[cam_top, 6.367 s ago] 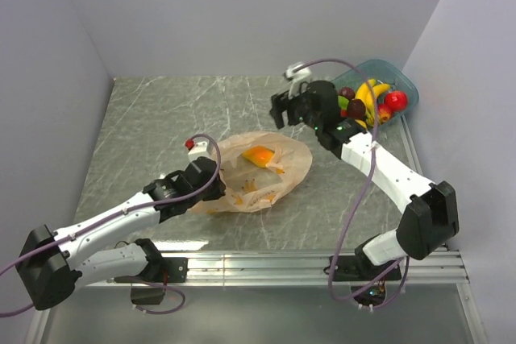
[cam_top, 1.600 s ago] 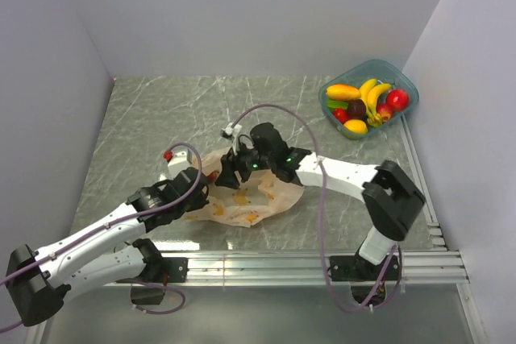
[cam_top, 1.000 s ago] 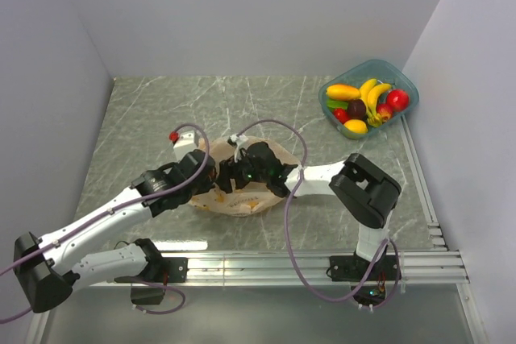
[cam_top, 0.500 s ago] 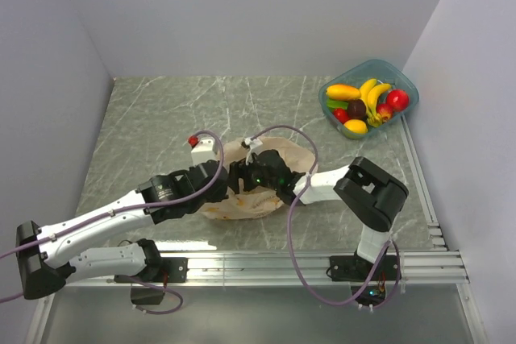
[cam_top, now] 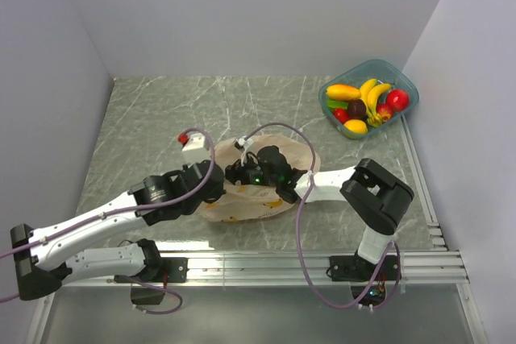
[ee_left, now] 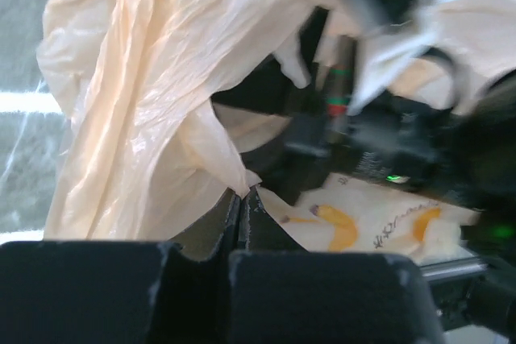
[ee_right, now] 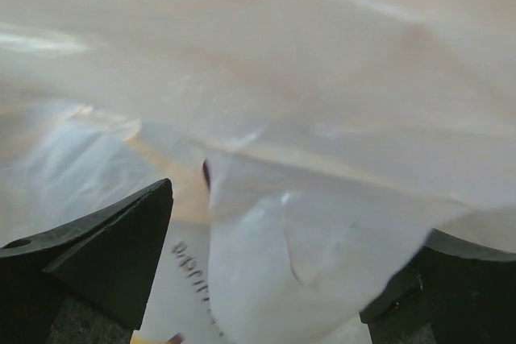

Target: Untie the knot of the plastic bag and take out the fruit

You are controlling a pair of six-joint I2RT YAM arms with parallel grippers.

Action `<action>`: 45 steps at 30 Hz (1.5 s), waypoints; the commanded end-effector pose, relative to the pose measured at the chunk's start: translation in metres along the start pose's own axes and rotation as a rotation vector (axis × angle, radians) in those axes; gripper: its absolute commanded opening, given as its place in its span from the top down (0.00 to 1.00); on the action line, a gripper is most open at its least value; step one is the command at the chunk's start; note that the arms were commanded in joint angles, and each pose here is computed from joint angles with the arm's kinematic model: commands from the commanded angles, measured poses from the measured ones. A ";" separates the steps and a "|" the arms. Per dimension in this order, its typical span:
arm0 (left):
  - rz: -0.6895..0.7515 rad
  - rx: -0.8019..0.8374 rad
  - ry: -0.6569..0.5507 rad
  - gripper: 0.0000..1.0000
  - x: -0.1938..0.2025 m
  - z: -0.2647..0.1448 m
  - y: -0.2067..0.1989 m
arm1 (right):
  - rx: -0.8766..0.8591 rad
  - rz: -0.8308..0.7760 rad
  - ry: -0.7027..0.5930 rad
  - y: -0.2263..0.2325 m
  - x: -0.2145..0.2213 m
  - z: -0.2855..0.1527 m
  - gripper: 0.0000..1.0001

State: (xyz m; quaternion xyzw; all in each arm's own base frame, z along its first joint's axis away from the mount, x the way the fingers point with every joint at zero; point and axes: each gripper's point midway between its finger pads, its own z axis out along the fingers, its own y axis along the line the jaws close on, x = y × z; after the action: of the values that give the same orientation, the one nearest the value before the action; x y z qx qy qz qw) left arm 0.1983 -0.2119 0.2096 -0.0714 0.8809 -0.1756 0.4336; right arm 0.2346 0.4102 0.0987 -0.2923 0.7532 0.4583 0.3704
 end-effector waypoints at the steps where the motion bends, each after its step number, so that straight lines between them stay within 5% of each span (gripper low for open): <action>1: -0.088 -0.093 0.019 0.99 0.027 0.005 0.040 | -0.069 -0.101 0.038 0.024 -0.006 0.008 0.11; 12: -0.148 -0.107 0.104 1.00 0.076 0.019 0.066 | 0.121 -0.171 0.154 0.003 0.027 0.044 0.10; 24: -0.233 -0.123 0.172 1.00 0.114 0.023 0.090 | -0.154 -0.115 0.119 0.048 0.031 0.061 0.07; 36: -0.150 -0.073 0.179 1.00 0.107 0.032 0.066 | -0.126 -0.044 0.081 0.038 0.029 0.088 0.08; 40: -0.132 -0.068 0.187 0.99 0.107 0.033 0.062 | -0.099 -0.023 0.079 0.031 0.031 0.098 0.24; 45: -0.134 -0.098 0.167 0.99 0.104 0.032 0.071 | -0.072 -0.027 0.055 0.027 0.026 0.095 0.68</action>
State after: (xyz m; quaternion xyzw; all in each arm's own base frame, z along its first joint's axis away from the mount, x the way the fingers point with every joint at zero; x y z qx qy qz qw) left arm 0.1524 -0.1731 0.0689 -0.1274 0.9275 -0.1379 0.3234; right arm 0.2176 0.4933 0.0362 -0.3383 0.7620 0.4579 0.3086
